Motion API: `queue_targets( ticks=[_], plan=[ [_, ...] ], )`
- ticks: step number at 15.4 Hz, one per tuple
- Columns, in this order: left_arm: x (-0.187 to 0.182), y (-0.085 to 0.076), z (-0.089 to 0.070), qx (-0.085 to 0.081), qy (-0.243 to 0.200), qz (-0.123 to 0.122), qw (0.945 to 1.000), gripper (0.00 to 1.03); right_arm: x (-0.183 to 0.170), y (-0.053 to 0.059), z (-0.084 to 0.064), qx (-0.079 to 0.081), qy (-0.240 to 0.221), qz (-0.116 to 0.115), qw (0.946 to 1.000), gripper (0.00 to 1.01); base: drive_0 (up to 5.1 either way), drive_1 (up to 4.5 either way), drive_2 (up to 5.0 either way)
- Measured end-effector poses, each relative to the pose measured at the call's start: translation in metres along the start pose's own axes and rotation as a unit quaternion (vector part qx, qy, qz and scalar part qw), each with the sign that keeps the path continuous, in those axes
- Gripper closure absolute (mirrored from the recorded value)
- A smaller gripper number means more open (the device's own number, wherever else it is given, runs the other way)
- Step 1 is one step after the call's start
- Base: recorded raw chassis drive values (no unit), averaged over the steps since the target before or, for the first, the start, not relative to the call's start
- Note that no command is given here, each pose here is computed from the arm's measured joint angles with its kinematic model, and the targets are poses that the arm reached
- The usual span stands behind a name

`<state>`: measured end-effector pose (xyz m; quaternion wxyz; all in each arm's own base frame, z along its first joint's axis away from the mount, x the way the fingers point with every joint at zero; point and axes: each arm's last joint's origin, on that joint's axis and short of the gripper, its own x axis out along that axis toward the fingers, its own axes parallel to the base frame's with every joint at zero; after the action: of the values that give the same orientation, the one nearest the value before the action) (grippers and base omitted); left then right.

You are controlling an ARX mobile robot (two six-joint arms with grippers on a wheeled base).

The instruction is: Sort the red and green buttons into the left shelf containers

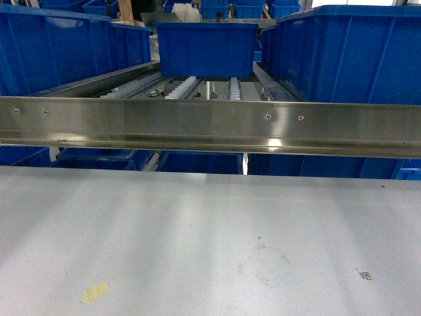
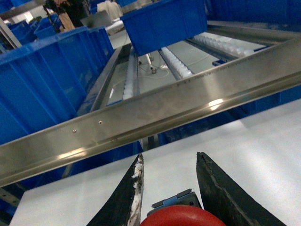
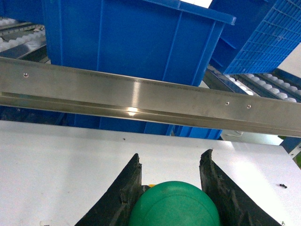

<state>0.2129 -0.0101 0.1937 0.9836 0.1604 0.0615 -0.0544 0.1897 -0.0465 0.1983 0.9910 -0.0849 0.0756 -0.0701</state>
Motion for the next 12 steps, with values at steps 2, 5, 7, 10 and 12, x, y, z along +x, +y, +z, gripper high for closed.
queue_targets(
  ticks=[2,5,7,10,12],
  plan=[
    [-0.0059,0.0034,0.0062,0.004,-0.014,0.009,0.9999,0.74,0.0000,0.0000,0.0000,0.000,0.000,0.000,1.0000,0.68,0.0,0.00,0.0],
    [-0.0054,0.0030,0.0049,0.009,-0.009,0.007,0.9999,0.74,0.0000,0.0000,0.0000,0.000,0.000,0.000,1.0000,0.68,0.0,0.00,0.0],
    [-0.0054,0.0030,0.0049,0.009,-0.009,0.007,0.9999,0.74,0.0000,0.0000,0.0000,0.000,0.000,0.000,1.0000,0.68,0.1,-2.96,3.1],
    [-0.0050,0.0028,0.0043,0.009,-0.008,0.007,0.9999,0.74,0.0000,0.0000,-0.0001,0.000,0.000,0.000,1.0000,0.68,0.1,-4.22,4.4],
    [-0.0049,0.0028,0.0043,0.009,-0.007,0.007,0.9999,0.74,0.0000,0.0000,0.0000,0.000,0.000,0.000,1.0000,0.68,0.1,-4.10,4.4]
  ],
)
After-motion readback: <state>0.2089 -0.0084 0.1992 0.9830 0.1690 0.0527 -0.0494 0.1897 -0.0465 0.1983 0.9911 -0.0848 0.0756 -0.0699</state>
